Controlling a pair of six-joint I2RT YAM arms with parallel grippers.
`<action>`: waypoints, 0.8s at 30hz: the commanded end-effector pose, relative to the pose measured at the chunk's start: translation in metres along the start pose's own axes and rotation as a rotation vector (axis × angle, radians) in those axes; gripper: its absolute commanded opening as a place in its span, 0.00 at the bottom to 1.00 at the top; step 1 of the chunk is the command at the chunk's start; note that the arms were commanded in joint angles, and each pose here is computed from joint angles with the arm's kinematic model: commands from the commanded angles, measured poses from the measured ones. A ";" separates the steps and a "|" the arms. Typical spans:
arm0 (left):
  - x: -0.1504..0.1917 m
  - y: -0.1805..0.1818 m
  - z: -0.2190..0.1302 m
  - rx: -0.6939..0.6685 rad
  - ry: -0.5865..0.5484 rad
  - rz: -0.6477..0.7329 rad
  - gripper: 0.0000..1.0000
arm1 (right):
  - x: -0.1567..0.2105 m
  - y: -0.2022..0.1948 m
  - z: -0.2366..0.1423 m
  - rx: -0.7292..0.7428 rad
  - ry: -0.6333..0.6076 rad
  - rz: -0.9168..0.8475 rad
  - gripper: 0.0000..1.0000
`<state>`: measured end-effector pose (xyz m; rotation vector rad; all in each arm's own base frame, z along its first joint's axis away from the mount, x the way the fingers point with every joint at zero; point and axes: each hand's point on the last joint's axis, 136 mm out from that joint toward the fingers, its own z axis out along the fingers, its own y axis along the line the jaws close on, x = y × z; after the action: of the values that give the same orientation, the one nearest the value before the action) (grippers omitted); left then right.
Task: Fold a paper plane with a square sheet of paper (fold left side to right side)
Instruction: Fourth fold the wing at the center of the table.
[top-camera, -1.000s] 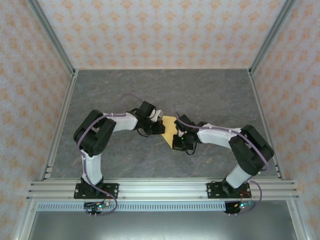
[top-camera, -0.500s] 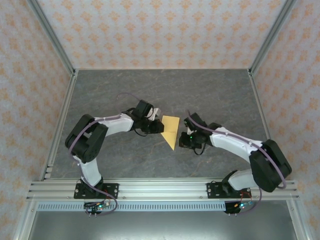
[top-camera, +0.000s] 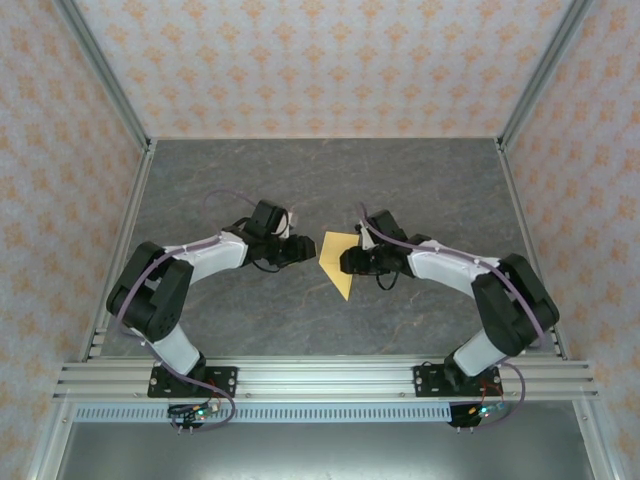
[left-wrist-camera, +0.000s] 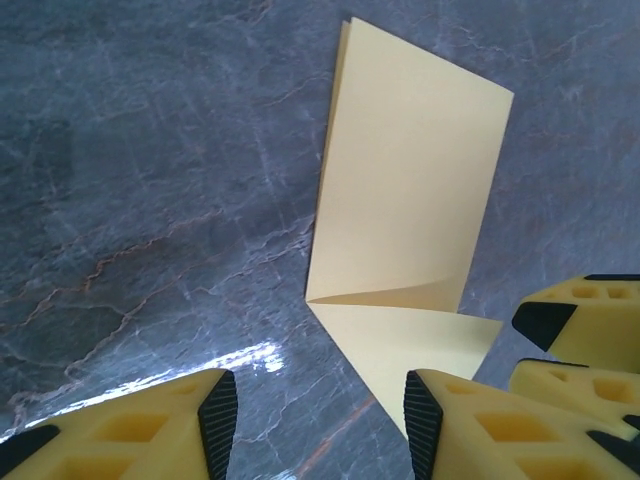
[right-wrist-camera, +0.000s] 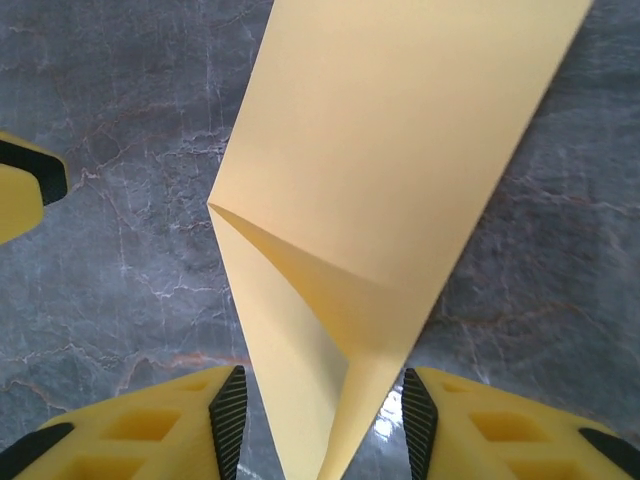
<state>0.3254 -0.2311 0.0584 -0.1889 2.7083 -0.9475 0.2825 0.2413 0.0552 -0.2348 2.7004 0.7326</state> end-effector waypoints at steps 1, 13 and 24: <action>-0.004 0.000 0.003 0.003 -0.019 -0.032 0.50 | -0.015 0.010 0.007 -0.046 -0.019 -0.047 0.44; -0.001 -0.015 0.019 0.024 0.019 -0.033 0.53 | -0.011 -0.017 0.007 0.103 -0.011 -0.058 0.07; -0.002 -0.035 0.040 0.056 0.040 -0.032 0.53 | -0.008 -0.017 0.008 0.095 -0.005 -0.053 0.07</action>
<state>0.3328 -0.2684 0.0455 -0.2180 2.7460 -1.0086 0.2925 0.2339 0.0392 -0.2739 2.7173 0.6075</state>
